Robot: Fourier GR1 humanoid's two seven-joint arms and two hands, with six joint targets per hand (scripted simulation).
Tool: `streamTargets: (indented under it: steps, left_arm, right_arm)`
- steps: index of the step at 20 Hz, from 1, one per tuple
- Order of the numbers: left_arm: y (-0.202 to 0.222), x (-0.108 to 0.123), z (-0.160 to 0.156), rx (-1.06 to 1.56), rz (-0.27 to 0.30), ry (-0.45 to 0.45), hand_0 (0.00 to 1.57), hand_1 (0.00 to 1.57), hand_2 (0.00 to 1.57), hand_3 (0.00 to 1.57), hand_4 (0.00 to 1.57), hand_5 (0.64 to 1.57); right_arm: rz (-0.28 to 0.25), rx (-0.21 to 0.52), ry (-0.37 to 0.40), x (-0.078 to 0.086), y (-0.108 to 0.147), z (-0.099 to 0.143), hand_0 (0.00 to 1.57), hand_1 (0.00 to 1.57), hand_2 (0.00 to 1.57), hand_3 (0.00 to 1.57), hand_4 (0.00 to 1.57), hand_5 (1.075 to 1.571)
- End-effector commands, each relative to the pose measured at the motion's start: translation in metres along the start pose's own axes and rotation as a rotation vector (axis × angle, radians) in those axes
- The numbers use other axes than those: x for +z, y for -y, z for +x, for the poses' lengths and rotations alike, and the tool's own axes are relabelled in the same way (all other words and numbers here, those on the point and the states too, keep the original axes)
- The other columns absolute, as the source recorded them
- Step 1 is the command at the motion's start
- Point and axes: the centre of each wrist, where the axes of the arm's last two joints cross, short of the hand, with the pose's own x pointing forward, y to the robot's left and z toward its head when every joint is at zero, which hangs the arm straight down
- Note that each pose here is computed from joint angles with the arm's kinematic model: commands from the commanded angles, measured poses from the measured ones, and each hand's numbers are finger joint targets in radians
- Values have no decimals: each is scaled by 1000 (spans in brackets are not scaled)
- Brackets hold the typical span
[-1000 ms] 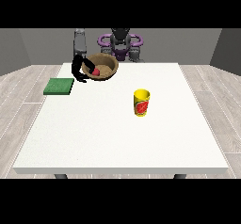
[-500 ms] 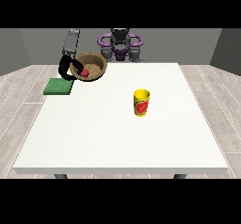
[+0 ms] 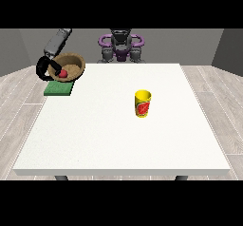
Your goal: Pick the cup and pour the ball into the bowl, then pick the bowl and place it on the pad
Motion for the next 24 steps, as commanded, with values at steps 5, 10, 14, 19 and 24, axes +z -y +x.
streamTargets:
  steps: [5, 10, 14, 19, 24]
  left_arm:
    - [0, -14, 46, -3, -22, 123, 0, 0, 0, 0, 149, 1535]
    - [10, -17, 66, -2, -37, 147, 0, 0, 0, 0, 49, 1537]
    - [23, -18, 75, 20, -44, 167, 0, 0, 0, 0, 0, 1528]
    - [13, -10, 45, 11, -15, 78, 0, 0, 0, 0, 0, 1532]
    - [2, -7, 38, 2, -27, 54, 0, 0, 0, 0, 0, 1535]
  right_arm:
    - [-73, -88, 85, -6, 54, 0, 1571, 1571, 1571, 866, 1291, 1541]
    - [-120, -37, 99, 3, 87, -19, 1571, 1571, 1571, 465, 1278, 1552]
    - [-113, -31, 106, 4, 96, -22, 1571, 1571, 1571, 577, 1246, 1559]
    - [-72, -43, 48, 1, 105, -5, 1571, 1571, 1571, 889, 1257, 1566]
    - [-56, 0, 35, -6, 88, 5, 1571, 1571, 1571, 1301, 1240, 1570]
